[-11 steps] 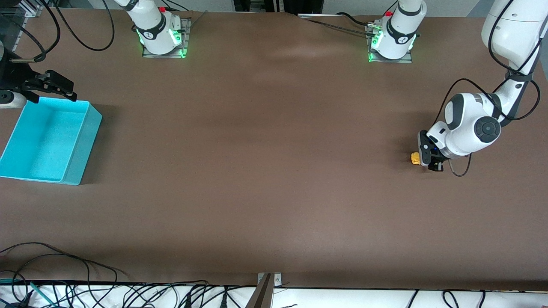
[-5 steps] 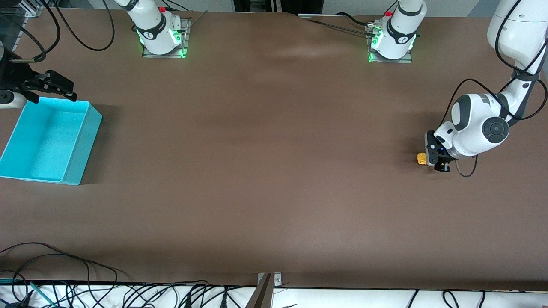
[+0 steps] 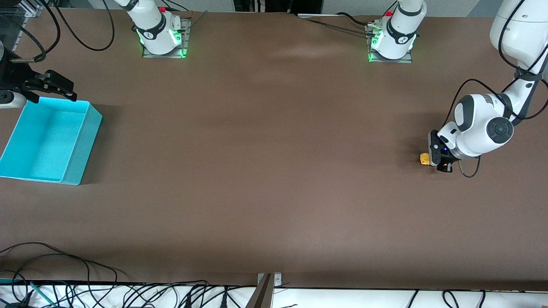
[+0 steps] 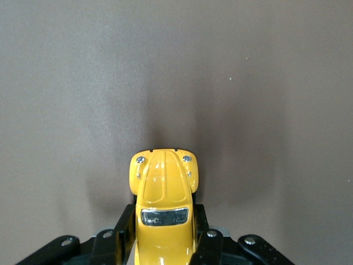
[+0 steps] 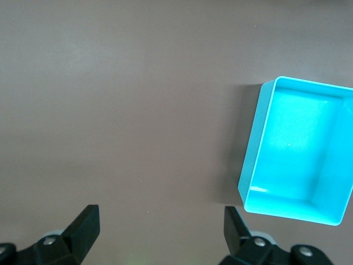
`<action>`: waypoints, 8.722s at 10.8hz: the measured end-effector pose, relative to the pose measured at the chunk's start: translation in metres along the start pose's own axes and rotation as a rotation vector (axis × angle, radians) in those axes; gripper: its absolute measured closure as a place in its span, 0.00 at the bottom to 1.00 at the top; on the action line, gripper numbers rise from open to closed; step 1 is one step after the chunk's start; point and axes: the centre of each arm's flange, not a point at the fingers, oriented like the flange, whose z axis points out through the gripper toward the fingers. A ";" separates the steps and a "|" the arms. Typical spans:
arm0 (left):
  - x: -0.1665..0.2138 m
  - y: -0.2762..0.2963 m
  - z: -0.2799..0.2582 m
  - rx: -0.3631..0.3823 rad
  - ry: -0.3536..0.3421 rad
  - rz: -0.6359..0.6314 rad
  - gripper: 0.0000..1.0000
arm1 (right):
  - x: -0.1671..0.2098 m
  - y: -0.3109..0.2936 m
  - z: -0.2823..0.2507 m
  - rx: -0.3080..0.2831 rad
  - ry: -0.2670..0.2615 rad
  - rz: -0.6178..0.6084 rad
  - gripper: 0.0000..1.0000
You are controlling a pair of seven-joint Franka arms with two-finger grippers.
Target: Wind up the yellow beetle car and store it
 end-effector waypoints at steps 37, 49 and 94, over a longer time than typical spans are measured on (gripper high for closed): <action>-0.056 0.003 0.002 0.016 0.003 0.018 0.55 | 0.000 0.000 0.000 0.000 0.000 0.000 0.00; -0.064 0.004 0.003 0.018 0.004 -0.013 0.55 | 0.000 0.000 0.000 0.000 0.000 0.000 0.00; 0.126 0.042 -0.422 -0.059 0.048 -1.250 0.00 | 0.039 -0.004 0.219 0.015 -0.066 -0.562 0.00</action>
